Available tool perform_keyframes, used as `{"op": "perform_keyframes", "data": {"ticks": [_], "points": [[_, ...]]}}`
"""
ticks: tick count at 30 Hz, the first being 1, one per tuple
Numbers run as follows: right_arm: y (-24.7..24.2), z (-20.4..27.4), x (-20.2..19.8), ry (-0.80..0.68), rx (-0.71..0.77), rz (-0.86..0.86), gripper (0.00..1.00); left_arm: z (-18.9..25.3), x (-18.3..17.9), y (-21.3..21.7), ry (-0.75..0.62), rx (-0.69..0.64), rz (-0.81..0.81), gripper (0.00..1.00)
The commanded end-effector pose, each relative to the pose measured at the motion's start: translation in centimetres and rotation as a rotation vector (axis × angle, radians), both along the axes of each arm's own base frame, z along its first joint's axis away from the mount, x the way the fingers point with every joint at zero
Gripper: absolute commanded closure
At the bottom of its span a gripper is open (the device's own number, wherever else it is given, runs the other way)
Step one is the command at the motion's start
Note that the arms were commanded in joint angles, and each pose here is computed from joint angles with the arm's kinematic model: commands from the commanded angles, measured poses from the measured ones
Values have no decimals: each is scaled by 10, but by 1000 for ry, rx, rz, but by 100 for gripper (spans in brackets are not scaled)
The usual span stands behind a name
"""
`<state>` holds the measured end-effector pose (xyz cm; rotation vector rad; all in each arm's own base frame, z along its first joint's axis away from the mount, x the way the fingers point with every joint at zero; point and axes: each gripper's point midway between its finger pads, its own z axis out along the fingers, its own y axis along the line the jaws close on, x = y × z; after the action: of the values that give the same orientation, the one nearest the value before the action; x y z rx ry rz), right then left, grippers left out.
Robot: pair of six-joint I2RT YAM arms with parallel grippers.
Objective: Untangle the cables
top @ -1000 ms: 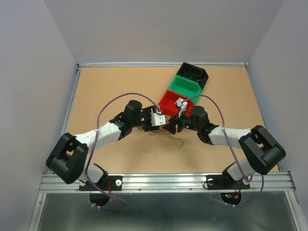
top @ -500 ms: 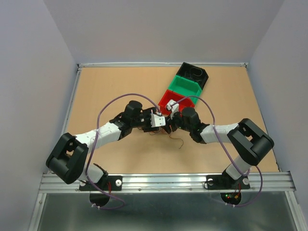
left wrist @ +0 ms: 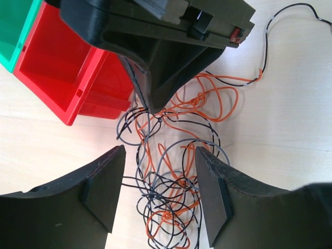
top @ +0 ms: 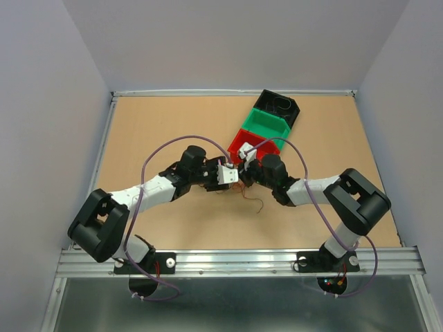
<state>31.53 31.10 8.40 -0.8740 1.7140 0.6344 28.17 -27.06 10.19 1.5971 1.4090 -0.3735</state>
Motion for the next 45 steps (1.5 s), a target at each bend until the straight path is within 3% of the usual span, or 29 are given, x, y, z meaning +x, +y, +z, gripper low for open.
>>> {"op": "perform_keyframes", "data": {"ticks": [1,12,20,24,31,37,42,44,45], "points": [[14,36,1,-95,76,49,99,8,4,-8,-19,-10,-13,34],[20,53,-32,-93,138,194,100,13,12,-11,-21,-42,34,35],[22,56,-44,-92,151,250,99,50,7,-1,-102,-154,57,30],[21,58,-50,-100,155,272,100,65,2,5,-128,-212,34,25],[23,59,-60,-99,159,318,99,58,-7,3,-111,-188,-38,26],[25,59,-63,-101,159,334,100,50,-13,-2,-73,-162,-87,38],[26,61,-65,-105,163,350,99,44,-16,-3,-57,-142,-112,64],[26,61,-67,-104,164,358,99,42,-16,-5,-48,-136,-115,69],[26,61,-68,-104,165,361,100,41,-15,-5,-43,-133,-115,80]]}}
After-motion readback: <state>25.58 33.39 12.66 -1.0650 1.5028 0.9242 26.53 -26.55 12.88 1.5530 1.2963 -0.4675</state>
